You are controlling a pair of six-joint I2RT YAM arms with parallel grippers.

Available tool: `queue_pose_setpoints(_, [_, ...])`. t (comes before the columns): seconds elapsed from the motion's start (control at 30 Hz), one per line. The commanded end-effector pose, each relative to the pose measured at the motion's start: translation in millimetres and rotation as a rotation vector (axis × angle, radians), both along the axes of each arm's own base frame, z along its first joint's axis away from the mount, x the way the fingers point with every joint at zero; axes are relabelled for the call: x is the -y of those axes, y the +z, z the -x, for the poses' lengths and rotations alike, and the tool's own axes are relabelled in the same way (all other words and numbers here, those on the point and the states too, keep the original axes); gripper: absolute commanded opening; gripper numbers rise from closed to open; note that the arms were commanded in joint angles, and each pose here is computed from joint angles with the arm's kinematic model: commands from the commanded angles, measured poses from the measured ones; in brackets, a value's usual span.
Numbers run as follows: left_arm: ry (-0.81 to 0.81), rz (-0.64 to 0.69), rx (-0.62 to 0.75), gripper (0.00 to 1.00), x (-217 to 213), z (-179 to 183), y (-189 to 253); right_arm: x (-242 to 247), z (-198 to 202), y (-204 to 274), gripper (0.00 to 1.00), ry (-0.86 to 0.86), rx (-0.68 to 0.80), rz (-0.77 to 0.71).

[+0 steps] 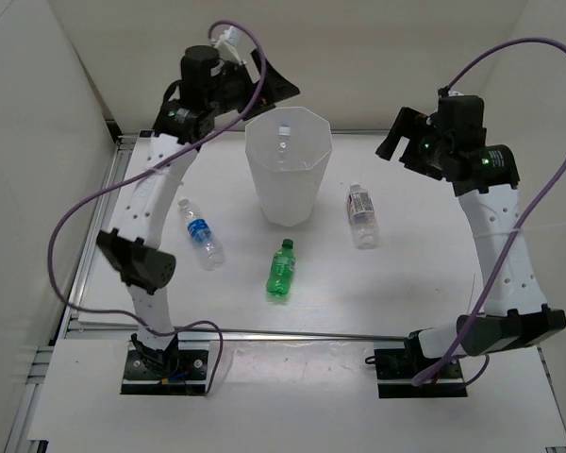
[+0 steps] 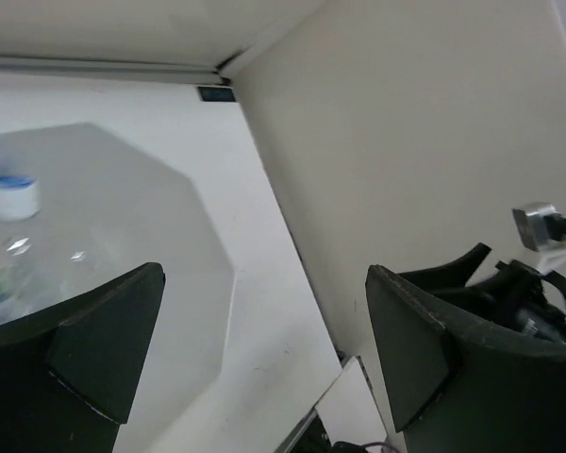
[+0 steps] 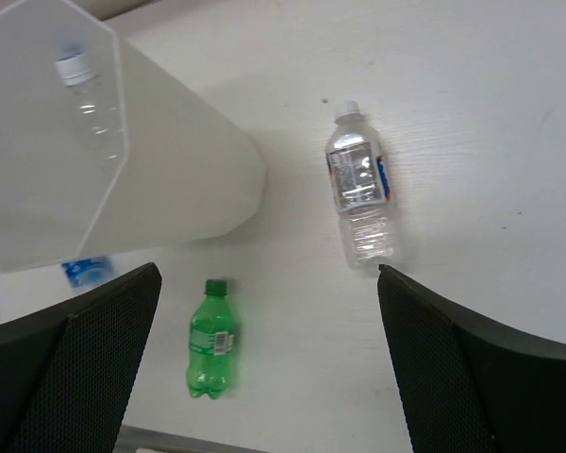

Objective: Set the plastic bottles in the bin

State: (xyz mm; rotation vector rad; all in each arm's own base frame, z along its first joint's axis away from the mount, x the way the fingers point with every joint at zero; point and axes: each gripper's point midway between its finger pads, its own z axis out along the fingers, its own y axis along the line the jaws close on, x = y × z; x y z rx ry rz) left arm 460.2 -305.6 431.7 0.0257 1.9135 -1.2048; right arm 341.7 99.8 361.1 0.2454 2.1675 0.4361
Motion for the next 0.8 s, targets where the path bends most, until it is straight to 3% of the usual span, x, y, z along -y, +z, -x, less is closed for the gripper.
queue_pose_setpoints(0.0, [0.215, -0.012, 0.129, 1.0, -71.7, 39.2, 60.9, 18.9, -17.8, -44.9, 0.99, -0.08, -0.111, 0.113])
queue_pose_setpoints(0.03, [0.29, -0.014, 0.144, 1.0, -98.7, 56.6, 71.9, 18.5, -19.7, -55.9, 0.99, -0.078, -0.15, 0.123])
queue_pose_setpoints(0.07, [0.349, -0.066, 0.061, 1.0, -112.6, 51.6, 34.1, 16.7, -25.5, -74.6, 0.99, -0.06, -0.225, 0.109])
queue_pose_setpoints(0.13, [0.505, -0.153, -0.02, 1.0, -157.9, 59.4, 5.7, -0.1, -39.4, -102.0, 0.99, 0.01, -0.356, -0.002])
queue_pose_setpoints(0.23, [0.576, -0.314, -0.22, 1.0, -191.7, 74.8, -63.1, -4.2, -51.3, -150.6, 0.99, 0.029, -0.575, 0.026])
queue_pose_setpoints(0.43, [0.61, -0.532, -0.44, 1.0, -224.6, 98.8, -150.0, -11.4, -75.8, -211.2, 0.99, 0.07, -0.635, 0.092])
queue_pose_setpoints(0.6, [0.594, -0.537, -0.568, 1.0, -235.7, 110.7, -188.7, -21.9, -85.9, -249.3, 0.99, 0.104, -0.708, 0.087])
queue_pose_setpoints(0.77, [0.611, -0.532, -0.574, 1.0, -242.1, 109.5, -188.8, -31.1, -83.1, -270.4, 0.99, 0.124, -0.75, 0.1])
